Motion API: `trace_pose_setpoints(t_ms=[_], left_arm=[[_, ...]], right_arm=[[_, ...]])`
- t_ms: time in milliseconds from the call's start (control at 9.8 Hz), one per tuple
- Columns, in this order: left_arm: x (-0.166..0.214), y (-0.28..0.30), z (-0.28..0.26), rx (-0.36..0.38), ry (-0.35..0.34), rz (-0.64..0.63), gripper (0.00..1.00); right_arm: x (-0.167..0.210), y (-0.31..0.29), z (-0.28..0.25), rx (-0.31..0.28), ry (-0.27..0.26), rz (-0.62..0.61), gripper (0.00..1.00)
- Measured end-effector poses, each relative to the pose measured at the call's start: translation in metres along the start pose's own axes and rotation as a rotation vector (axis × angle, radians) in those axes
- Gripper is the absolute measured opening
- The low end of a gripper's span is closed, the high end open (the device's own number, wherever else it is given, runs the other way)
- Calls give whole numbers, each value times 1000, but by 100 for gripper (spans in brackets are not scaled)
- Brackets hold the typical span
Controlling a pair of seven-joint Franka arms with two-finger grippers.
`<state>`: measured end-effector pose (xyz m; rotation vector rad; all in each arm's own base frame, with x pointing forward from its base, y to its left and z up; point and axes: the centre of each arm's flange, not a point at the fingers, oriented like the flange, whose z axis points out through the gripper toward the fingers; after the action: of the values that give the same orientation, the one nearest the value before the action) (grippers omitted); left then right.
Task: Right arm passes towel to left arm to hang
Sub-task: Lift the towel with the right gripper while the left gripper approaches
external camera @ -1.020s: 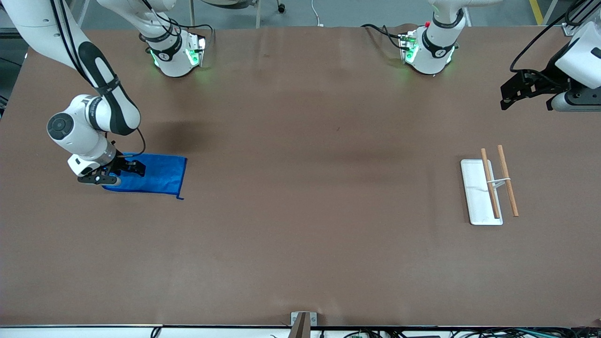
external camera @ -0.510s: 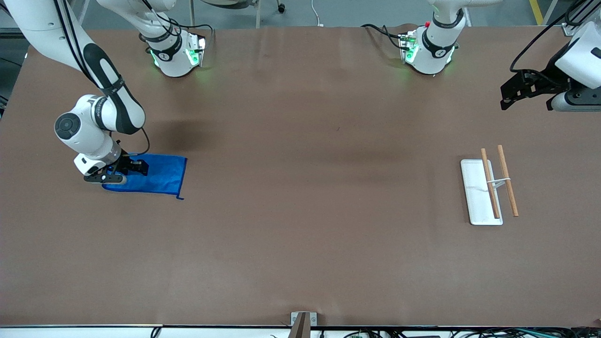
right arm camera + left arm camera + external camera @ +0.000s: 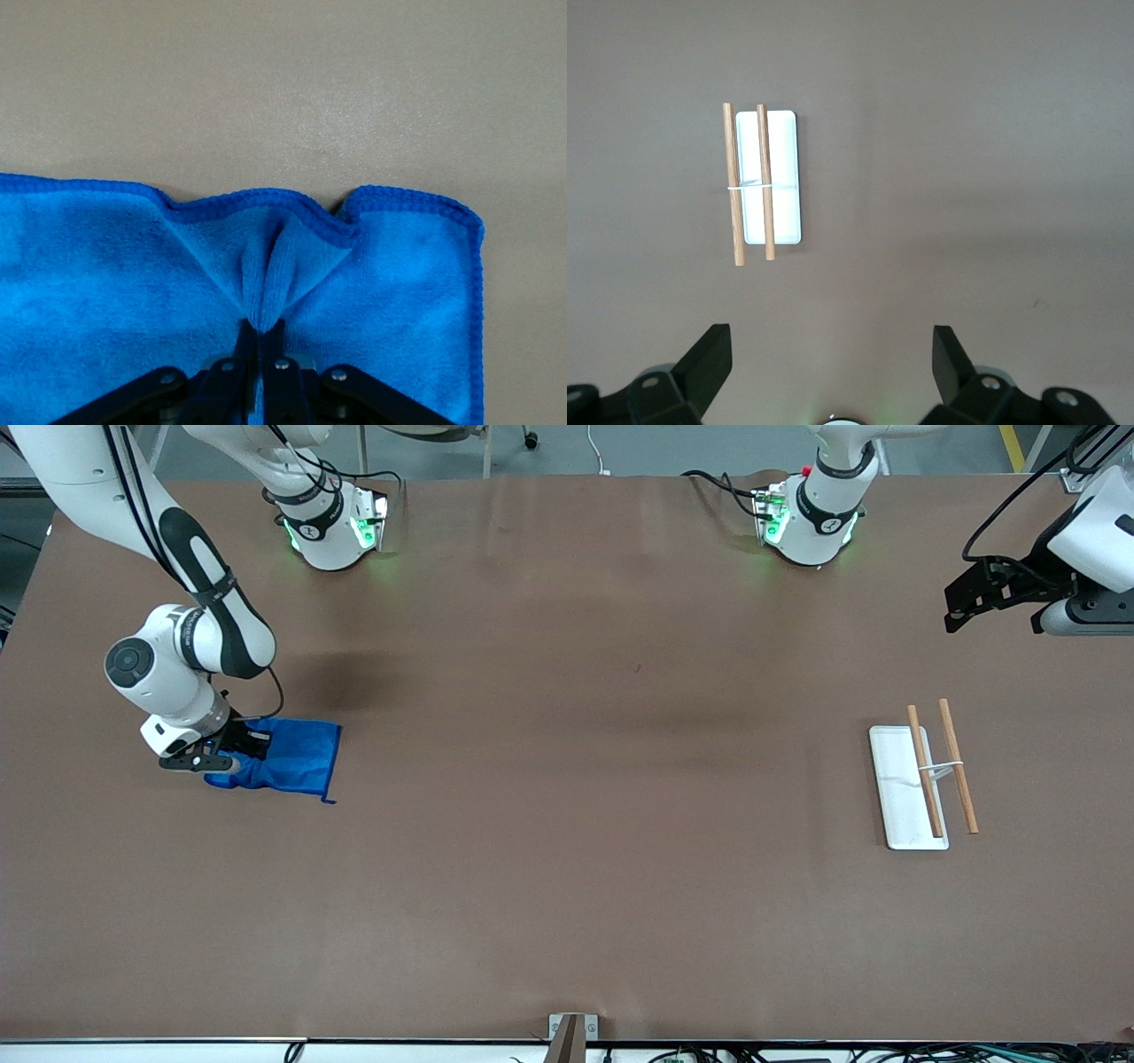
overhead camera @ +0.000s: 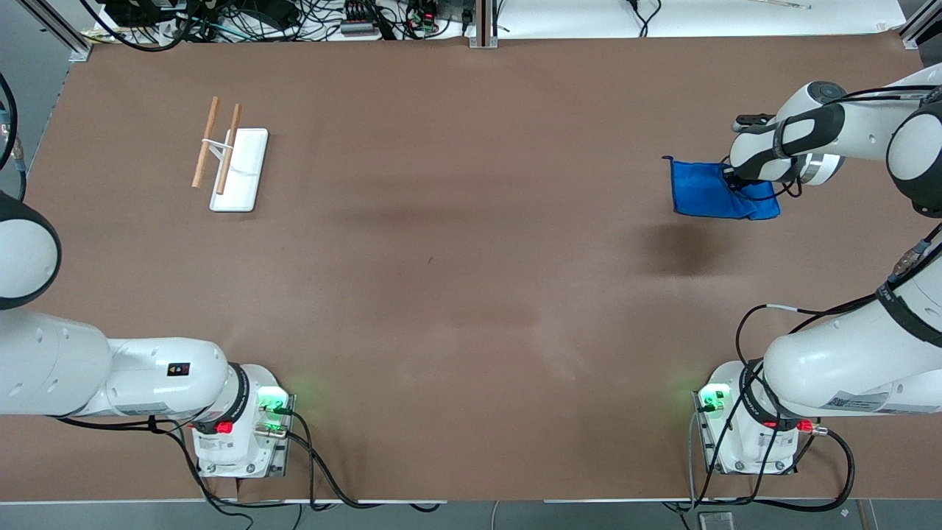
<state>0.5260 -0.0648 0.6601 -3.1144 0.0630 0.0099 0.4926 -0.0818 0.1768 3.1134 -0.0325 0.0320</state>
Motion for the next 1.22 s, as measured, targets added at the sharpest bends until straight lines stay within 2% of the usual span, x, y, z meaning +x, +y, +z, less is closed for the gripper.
trace_pose_setpoints(t_ms=[204, 612, 714, 816, 918, 1224], left_arm=[[0, 1, 0, 0, 0, 2, 100], [0, 2, 0, -1, 0, 5, 100], [1, 3, 0, -26, -1, 3, 100], [5, 2, -1, -82, -2, -3, 100], [12, -1, 2, -167, -12, -9, 100], [47, 9, 42, -484, -78, 12, 100]], right_arm=[[10, -5, -29, 18, -71, -10, 6], [55, -28, -164, 50, -132, -60, 6], [66, -43, -186, 79, -125, -67, 6], [74, -65, -199, 151, -106, -54, 6], [78, -92, -207, 251, -88, -32, 6], [89, -203, -253, 578, -39, 0, 6]])
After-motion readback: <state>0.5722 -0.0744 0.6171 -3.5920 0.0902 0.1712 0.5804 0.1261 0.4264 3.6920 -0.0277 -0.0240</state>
